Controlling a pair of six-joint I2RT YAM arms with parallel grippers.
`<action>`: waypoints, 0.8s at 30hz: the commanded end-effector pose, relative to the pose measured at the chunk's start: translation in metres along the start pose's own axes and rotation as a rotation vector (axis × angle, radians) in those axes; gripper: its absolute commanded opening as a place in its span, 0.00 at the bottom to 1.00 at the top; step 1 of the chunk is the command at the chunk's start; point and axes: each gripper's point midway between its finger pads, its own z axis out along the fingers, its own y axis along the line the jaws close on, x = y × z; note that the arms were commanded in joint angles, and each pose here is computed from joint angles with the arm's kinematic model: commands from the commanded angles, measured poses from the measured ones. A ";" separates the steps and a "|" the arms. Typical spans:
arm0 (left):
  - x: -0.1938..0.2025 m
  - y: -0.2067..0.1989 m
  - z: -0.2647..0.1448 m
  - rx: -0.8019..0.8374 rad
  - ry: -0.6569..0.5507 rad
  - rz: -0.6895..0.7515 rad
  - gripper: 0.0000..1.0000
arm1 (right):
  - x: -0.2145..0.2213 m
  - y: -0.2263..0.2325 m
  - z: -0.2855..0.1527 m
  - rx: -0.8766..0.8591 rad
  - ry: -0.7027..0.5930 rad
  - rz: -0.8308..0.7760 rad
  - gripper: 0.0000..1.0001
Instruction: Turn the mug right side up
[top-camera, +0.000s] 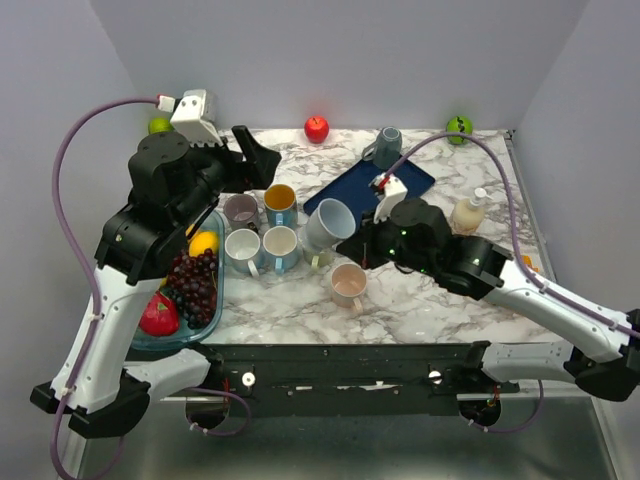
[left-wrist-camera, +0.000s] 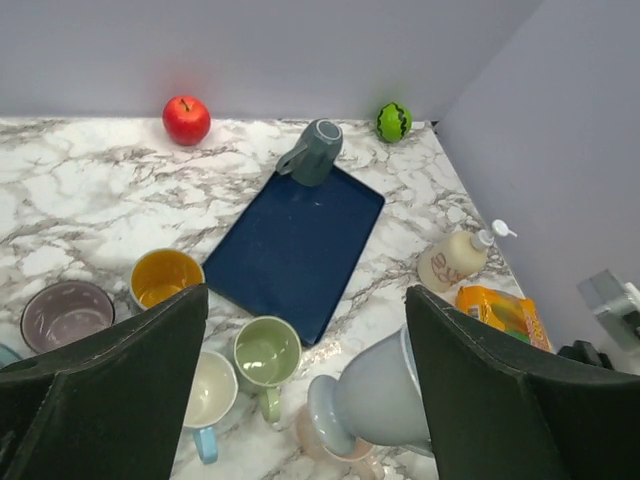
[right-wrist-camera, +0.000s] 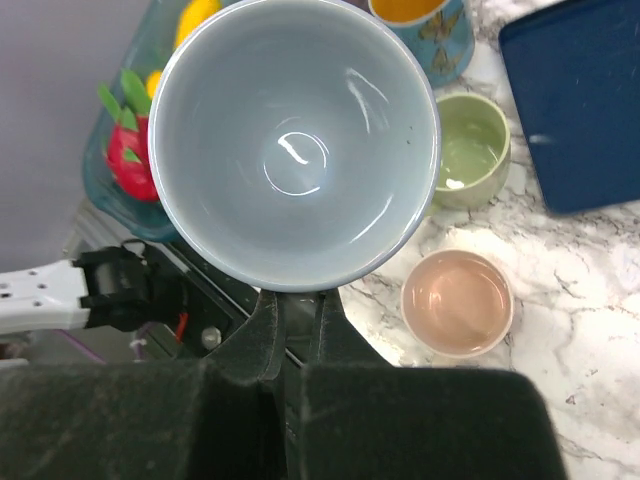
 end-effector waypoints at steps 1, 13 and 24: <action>0.021 0.021 -0.013 -0.090 0.051 -0.011 0.88 | 0.010 0.010 0.020 0.058 -0.037 -0.042 0.01; 0.030 0.029 -0.011 -0.128 0.082 0.004 0.88 | 0.111 0.000 0.063 0.256 0.095 -0.223 0.01; 0.045 0.035 0.000 -0.147 0.125 0.004 0.88 | 0.160 -0.023 0.078 0.298 0.142 -0.265 0.01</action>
